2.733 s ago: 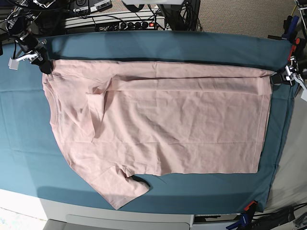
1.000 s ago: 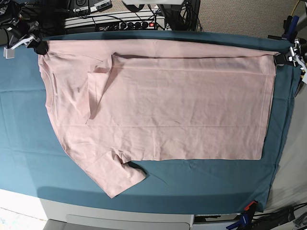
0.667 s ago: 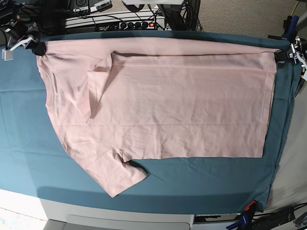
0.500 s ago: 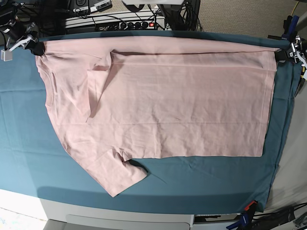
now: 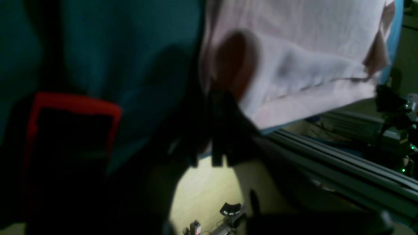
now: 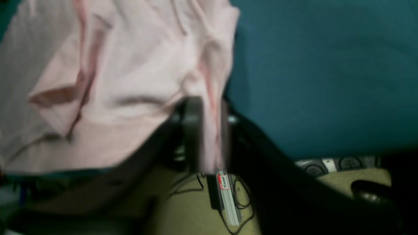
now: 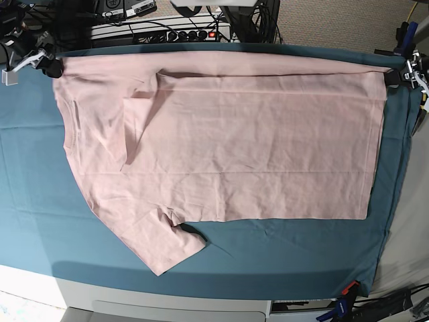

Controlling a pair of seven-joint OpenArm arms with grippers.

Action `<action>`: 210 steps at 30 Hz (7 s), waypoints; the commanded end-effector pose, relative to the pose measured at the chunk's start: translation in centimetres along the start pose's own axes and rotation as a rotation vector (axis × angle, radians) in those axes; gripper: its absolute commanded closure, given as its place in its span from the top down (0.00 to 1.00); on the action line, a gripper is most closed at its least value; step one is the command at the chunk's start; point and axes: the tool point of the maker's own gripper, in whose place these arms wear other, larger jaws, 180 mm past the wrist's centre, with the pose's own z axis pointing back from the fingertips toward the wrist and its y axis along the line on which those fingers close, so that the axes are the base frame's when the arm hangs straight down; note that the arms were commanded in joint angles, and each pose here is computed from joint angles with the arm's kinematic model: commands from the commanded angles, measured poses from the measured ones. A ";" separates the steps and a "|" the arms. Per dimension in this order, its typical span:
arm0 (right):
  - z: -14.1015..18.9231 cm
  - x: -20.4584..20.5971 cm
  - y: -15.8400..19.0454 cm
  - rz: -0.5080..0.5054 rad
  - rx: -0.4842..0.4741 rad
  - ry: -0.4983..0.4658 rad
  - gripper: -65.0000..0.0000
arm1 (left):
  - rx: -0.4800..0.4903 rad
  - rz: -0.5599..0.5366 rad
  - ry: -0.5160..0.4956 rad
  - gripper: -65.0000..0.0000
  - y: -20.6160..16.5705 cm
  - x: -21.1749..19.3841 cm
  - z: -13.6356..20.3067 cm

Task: Fold the T-shirt properly
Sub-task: 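Pull the folded edge taut with both grippers and release, then move the right gripper to the shirt's sleeve-side corner and grasp it, then move the left gripper to the hem corner and grasp it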

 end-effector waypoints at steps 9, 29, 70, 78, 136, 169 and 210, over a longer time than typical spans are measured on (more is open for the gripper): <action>0.9 2.7 -0.5 0.046 -0.033 -0.083 0.34 | 0.037 -0.097 0.076 0.16 0.7 -1.2 1.0; 0.8 3.0 -0.5 0.049 -0.036 -0.096 0.34 | 0.054 -0.104 -0.011 0.33 0.9 0.9 1.9; -6.1 38.8 5.4 0.346 -0.211 -0.605 0.34 | 0.177 -0.325 -0.273 0.33 -1.5 9.2 8.1; -18.6 33.4 9.9 0.424 -0.217 -0.359 0.34 | 0.185 -0.371 -0.260 0.33 -2.3 9.4 8.1; -22.9 23.5 11.2 0.002 0.036 -0.357 0.15 | 0.173 -0.361 -0.270 0.33 -2.3 9.3 7.7; -23.1 21.8 11.9 0.095 0.106 -0.352 0.00 | 0.185 -0.099 -0.524 0.29 -7.5 32.5 -1.7; -22.9 21.9 11.7 0.097 0.101 -0.353 0.00 | 0.168 -0.095 -0.450 0.00 -8.4 28.8 -10.3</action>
